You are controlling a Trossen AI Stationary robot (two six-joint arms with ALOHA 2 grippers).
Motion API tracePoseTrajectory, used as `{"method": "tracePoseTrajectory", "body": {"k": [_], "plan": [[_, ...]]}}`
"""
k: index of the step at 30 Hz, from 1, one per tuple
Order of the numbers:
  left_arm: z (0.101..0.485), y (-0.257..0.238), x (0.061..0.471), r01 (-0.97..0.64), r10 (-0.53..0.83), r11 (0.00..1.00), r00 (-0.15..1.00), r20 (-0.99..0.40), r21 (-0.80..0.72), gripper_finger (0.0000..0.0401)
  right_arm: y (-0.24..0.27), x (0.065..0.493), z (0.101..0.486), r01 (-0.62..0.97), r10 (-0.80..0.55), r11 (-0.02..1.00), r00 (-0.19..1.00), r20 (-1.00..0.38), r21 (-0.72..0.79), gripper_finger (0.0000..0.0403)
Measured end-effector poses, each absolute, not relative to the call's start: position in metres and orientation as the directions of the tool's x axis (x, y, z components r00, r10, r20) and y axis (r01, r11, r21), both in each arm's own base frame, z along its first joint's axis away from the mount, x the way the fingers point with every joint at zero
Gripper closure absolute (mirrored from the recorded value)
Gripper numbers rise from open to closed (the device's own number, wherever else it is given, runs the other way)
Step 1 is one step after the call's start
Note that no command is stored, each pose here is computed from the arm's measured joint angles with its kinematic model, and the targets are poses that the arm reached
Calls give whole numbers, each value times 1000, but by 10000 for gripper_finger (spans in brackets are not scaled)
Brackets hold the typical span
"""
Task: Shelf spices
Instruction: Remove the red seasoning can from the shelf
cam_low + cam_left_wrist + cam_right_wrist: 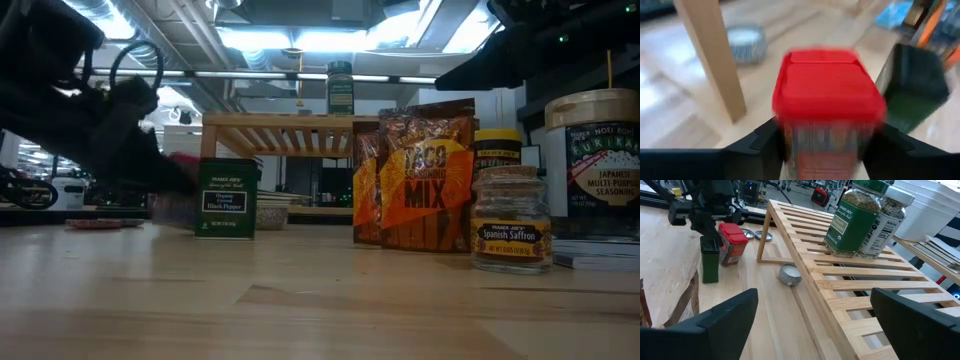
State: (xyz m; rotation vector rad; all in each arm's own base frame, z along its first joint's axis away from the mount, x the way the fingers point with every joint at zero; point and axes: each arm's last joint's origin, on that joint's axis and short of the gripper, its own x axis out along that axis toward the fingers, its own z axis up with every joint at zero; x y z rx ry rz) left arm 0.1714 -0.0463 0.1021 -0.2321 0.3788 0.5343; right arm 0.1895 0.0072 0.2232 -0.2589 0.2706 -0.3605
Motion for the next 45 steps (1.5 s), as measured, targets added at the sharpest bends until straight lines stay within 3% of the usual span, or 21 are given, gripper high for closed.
{"method": "tracePoseTrajectory", "body": {"k": [7, 16, 45], "plan": [[98, -46, 171, -547, 454, 828, 784, -424, -125, 146, 7, 190, 223, 310, -379, 904, 901, -213, -295, 10], [103, -46, 173, -551, 464, 818, 800, -381, -163, 141, 7, 190, 223, 310, -378, 904, 901, -214, -295, 10], [125, -48, 182, -510, 495, 860, 846, -199, -24, 139, 7, 189, 221, 303, -379, 903, 896, -232, -304, 10]]}}
